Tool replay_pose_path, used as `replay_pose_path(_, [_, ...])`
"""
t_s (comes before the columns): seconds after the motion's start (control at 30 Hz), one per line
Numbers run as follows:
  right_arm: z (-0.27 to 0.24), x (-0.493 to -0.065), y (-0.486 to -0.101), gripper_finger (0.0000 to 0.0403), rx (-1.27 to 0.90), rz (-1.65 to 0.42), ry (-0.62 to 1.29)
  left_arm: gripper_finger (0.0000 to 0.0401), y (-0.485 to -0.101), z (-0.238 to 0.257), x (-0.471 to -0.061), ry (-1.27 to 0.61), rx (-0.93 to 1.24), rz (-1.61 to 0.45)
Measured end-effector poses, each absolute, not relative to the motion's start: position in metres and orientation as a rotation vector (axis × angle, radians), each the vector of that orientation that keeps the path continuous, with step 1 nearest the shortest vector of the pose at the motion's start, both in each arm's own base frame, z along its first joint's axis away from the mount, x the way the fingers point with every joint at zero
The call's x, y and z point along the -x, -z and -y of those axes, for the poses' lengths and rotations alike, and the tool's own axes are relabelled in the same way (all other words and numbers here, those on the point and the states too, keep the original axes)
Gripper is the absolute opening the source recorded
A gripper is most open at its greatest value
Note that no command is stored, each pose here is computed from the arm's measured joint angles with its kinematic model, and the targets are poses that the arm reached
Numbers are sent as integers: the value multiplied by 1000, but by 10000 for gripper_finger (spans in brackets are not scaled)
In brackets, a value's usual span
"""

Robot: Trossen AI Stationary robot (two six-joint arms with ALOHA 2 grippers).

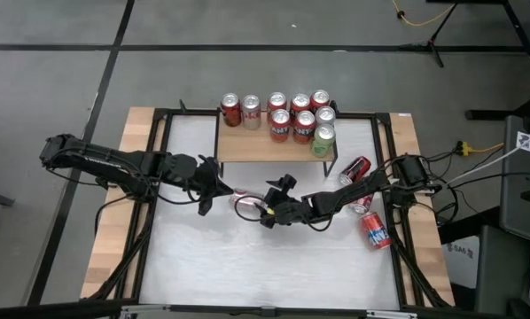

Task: Place canned beverage on shelf
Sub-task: Put the red white soda can on the shelf aligned with the other red white soda can

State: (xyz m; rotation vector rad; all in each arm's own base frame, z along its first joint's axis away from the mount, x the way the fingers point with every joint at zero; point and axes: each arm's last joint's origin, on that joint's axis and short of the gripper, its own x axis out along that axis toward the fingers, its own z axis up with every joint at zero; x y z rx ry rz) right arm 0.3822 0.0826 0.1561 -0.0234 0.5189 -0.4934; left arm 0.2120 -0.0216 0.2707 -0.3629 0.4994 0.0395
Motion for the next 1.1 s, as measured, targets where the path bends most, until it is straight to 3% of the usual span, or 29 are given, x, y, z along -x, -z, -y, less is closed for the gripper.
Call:
replay_pose_path(0.33, [-84,-385,-144,392,33,-527,508,8,-270,21,-212,-56,359,-503])
replay_pose_path(0.73, [-87,-387,-138,392,-7,-558,392,125,-248,19,-196,-173,414,-774])
replay_pose_path(1.1, [-93,-388,-137,392,-70,-611,204,175,-217,21,-210,-213,356,-973])
